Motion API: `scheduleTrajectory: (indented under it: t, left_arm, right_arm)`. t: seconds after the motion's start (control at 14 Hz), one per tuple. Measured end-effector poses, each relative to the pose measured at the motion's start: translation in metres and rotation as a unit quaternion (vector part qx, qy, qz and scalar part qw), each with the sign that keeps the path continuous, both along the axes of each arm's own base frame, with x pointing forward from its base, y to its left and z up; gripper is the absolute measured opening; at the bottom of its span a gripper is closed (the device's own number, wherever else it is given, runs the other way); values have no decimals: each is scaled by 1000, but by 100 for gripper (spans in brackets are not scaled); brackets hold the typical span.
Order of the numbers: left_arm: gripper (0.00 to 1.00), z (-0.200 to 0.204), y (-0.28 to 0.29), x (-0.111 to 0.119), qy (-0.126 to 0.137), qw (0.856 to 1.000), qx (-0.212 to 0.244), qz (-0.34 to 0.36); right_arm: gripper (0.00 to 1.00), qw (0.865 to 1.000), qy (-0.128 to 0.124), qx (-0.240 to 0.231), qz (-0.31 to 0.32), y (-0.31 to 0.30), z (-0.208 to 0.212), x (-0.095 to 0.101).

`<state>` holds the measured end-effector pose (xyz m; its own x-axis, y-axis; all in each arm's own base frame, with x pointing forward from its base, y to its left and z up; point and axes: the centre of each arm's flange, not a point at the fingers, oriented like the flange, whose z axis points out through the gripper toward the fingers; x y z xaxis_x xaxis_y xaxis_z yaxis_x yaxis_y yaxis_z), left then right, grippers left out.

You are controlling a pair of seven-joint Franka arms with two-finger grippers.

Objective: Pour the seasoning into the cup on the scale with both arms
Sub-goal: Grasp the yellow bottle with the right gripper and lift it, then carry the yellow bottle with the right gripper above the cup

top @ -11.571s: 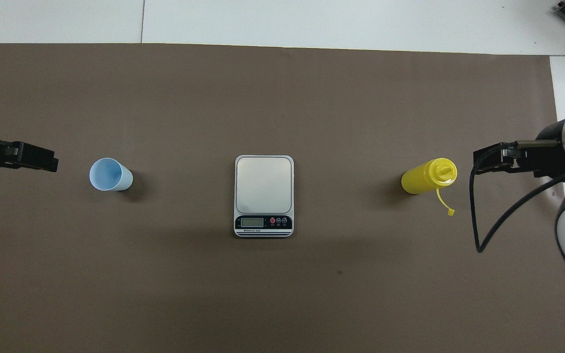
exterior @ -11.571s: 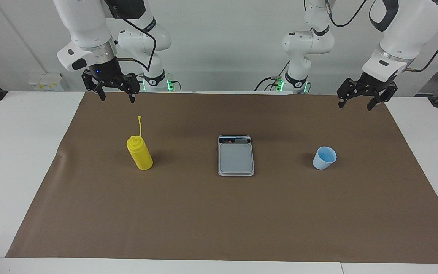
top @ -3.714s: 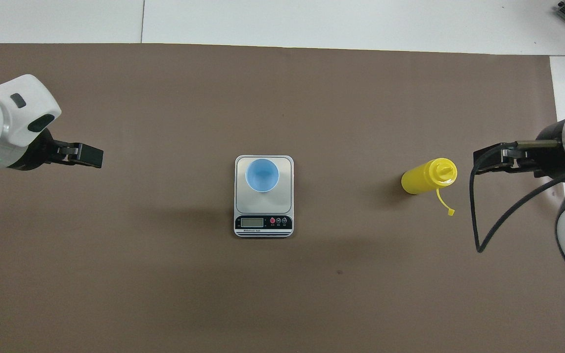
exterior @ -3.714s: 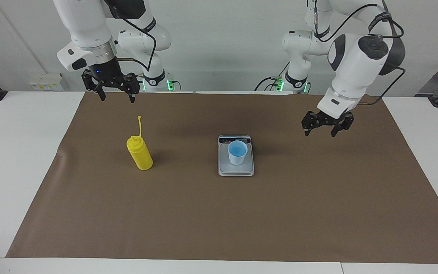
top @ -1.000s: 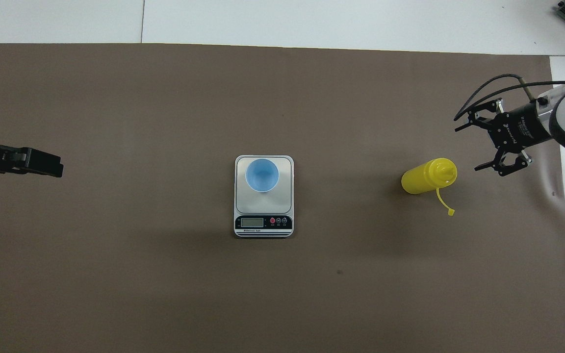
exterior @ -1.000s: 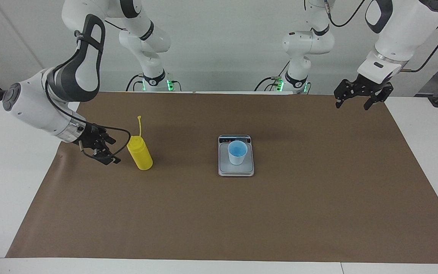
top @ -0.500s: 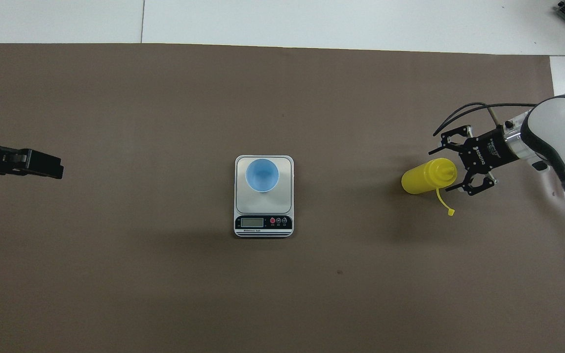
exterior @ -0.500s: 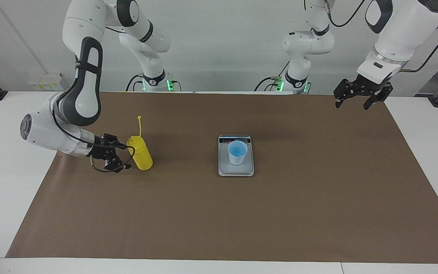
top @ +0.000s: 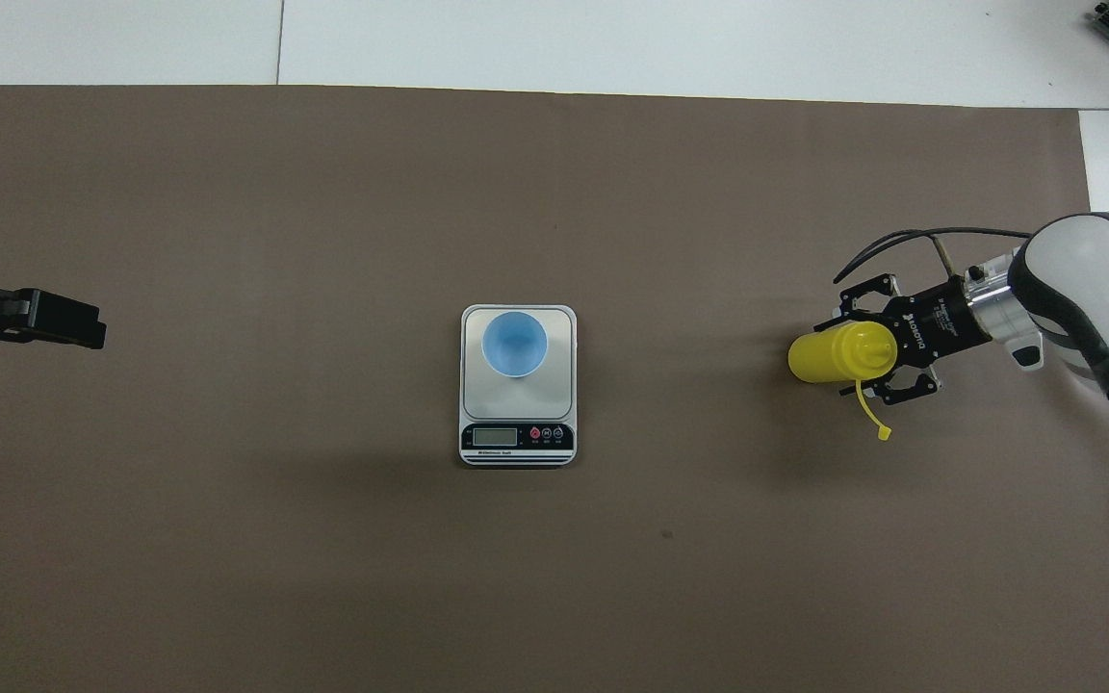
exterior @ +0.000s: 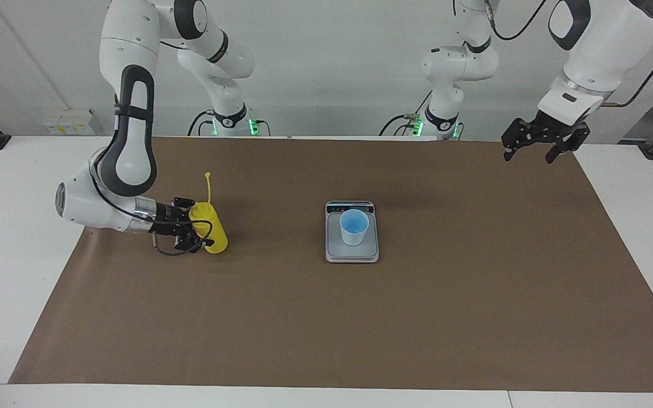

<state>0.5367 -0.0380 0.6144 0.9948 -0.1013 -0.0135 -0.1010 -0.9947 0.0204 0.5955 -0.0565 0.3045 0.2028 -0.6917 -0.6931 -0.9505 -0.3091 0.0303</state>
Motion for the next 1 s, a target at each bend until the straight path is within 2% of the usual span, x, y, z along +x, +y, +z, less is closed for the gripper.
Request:
scheduleTrajectory:
  t: [0.07,0.14,0.36,0.5,0.86,1.0]
  left_arm:
    - [100,0,0,0,0,1000,0,0]
    - [100,0,1,0,0,1000,1,1]
    - [100,0,-1,0,0,1000,1,1]
    - [100,-1,-3,-1,3,1000,1,13]
    - [100,2,-5,-4,7,1000,2,30]
    - [100,3,-5,-5,6,1000,2,31]
  right_arm:
    - [67,1000,-2,0,0,0,2,0]
    - [66,1000,-4,-1,0,0,5,0]
    - [66,1000,-22,-12,-12,1,27,3]
    - [66,998,-33,-33,-43,13,55,9]
    - [65,992,-46,-75,-92,102,116,29]
    - [65,987,-59,-119,-92,141,129,34]
